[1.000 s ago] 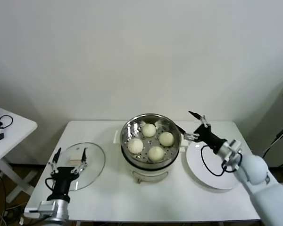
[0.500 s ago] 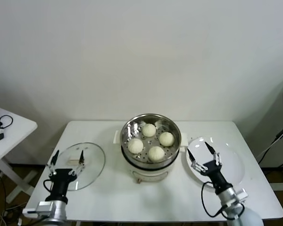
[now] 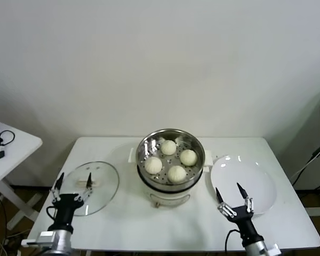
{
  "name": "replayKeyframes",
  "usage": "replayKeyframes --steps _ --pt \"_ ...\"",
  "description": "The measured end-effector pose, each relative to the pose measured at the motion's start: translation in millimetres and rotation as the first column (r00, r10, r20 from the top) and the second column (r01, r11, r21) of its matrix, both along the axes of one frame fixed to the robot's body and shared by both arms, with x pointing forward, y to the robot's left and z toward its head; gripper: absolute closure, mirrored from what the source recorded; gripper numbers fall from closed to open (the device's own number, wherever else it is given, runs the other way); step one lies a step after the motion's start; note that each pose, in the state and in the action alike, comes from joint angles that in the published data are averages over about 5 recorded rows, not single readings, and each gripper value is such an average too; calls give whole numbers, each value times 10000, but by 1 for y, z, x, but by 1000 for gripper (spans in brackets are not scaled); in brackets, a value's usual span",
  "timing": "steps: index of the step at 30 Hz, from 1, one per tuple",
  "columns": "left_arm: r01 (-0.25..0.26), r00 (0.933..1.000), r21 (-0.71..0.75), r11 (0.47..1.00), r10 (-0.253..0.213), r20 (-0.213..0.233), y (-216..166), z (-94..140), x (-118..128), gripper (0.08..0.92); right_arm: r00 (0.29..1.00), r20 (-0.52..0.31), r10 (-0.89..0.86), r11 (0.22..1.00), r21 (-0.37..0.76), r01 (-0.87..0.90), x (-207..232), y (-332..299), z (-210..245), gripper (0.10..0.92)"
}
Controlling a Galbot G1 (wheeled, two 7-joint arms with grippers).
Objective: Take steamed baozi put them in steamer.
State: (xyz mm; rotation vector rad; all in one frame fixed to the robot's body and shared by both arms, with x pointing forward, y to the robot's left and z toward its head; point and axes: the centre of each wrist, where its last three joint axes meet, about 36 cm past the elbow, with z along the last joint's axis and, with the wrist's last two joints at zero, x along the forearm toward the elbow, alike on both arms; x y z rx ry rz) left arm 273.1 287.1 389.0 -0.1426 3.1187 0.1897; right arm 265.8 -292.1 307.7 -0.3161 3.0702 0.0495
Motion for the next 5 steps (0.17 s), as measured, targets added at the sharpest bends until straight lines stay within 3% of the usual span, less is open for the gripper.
replayKeyframes --steps 5 --pt "57 10000 -82 10000 -57 45 0 -1 0 177 9999 -39 -130 9999 50 131 -7 2 -2 200"
